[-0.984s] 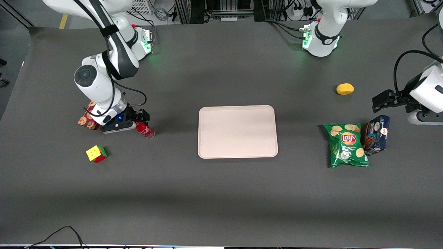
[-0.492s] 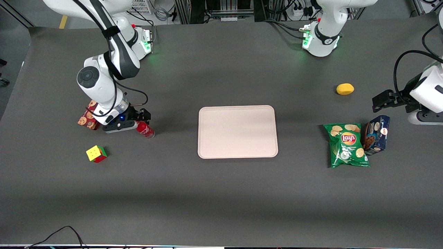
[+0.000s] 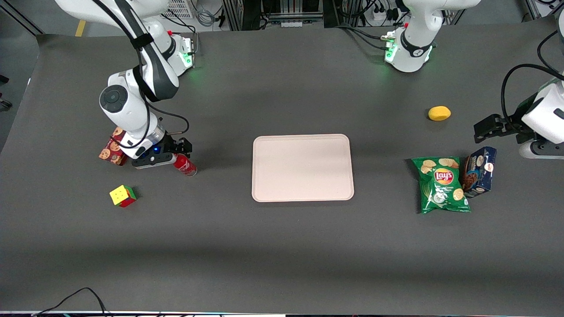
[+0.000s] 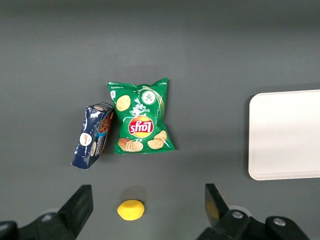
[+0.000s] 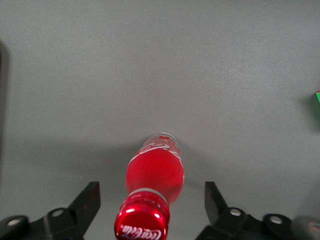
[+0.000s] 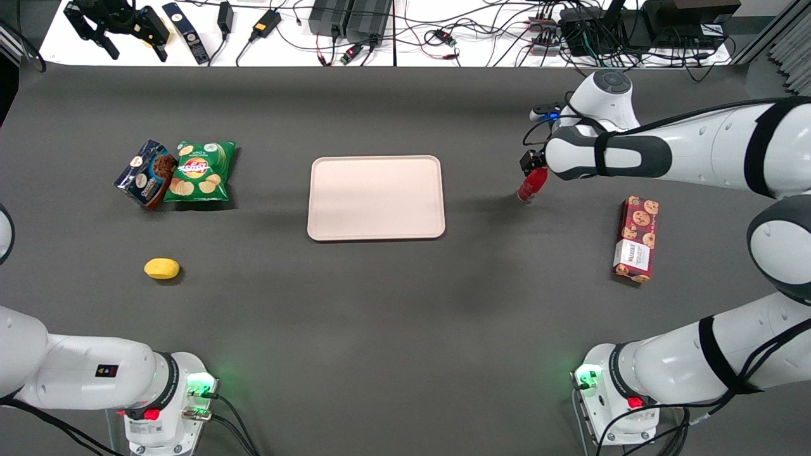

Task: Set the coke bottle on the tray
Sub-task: 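Close the right gripper around the bottle's body and lift it, then carry the held bottle with the right gripper over the white tray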

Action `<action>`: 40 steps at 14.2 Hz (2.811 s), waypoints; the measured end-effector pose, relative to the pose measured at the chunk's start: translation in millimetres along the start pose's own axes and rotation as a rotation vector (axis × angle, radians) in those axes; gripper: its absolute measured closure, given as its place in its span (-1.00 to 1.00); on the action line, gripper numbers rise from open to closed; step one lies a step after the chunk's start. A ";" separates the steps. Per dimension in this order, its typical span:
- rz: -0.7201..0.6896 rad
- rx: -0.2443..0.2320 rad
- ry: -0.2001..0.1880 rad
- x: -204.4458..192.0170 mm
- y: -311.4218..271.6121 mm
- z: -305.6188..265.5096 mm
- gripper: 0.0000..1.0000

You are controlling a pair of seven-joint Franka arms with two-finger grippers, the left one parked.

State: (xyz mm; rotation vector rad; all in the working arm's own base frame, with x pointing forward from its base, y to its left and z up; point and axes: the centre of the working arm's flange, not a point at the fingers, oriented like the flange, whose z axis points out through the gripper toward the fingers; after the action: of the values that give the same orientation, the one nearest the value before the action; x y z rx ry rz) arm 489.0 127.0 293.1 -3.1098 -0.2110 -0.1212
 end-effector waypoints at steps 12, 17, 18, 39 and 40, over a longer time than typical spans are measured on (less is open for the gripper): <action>-0.023 0.003 -0.002 -0.4 -11.7 -0.7 0.07; -0.032 -0.010 -0.113 30.0 -20.6 -68.6 0.07; -0.032 -0.013 -0.128 38.6 -22.1 -97.3 0.07; 0.162 0.053 -0.128 13.8 -235.2 -262.8 0.07; 0.159 0.056 -0.133 15.4 -250.7 -251.5 0.07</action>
State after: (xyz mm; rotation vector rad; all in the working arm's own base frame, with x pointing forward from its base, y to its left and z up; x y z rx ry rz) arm 451.1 370.4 549.3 -3.0654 0.0309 0.0928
